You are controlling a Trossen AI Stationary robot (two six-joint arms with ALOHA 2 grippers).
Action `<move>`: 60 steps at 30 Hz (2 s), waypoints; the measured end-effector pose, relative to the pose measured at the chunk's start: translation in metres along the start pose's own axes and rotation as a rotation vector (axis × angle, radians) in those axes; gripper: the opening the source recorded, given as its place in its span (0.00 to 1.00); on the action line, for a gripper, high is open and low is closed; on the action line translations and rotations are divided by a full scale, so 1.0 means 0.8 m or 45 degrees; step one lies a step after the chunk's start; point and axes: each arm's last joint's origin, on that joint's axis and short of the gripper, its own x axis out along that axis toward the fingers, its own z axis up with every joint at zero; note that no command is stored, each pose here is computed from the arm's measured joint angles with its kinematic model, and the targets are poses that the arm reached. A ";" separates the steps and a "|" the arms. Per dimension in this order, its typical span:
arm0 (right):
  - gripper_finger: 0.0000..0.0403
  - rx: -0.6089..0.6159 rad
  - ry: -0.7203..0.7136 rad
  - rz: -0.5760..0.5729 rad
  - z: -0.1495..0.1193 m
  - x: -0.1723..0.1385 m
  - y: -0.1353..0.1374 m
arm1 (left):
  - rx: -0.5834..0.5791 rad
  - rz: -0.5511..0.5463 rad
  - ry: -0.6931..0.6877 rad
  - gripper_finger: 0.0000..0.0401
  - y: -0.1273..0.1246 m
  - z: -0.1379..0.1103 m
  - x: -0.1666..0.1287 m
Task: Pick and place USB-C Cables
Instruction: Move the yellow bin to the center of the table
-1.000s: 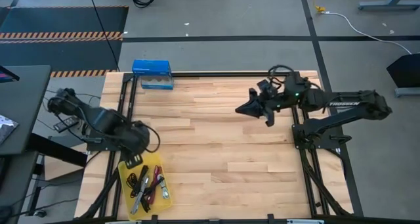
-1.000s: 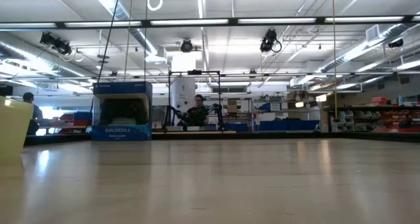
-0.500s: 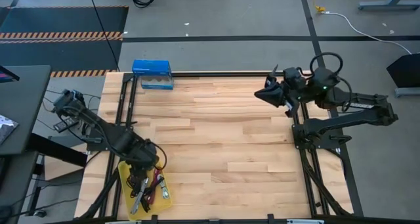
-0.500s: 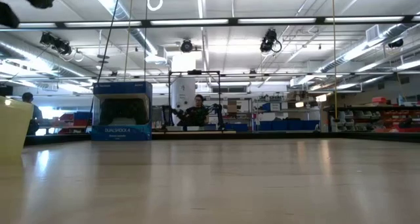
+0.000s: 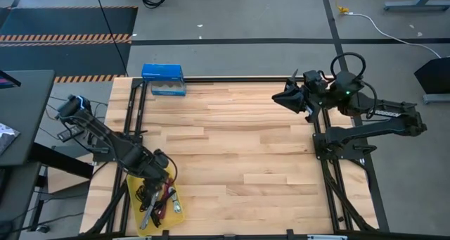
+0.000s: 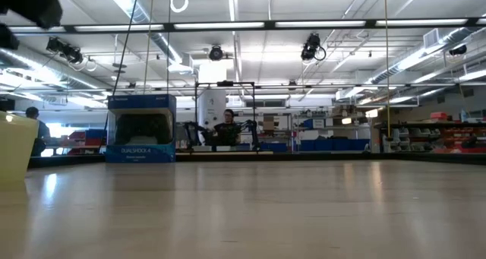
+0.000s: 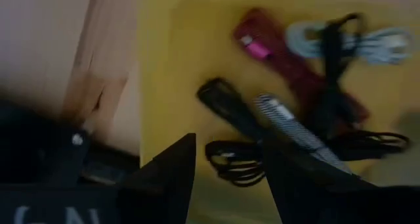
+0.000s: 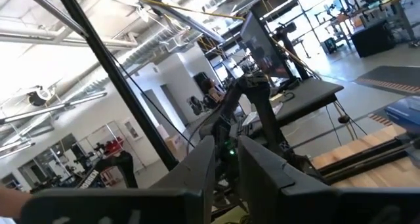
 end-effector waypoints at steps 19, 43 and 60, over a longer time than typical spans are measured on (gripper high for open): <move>0.19 0.001 -0.007 -0.063 0.002 -0.002 -0.008 | -0.155 0.051 0.034 0.45 0.021 -0.002 0.049; 0.19 0.065 0.009 -0.089 0.000 -0.002 -0.011 | -0.134 -0.030 -0.023 0.34 0.040 0.017 0.082; 0.18 0.131 0.021 -0.099 -0.001 -0.002 -0.012 | -0.072 -0.142 -0.041 0.09 0.049 0.059 0.050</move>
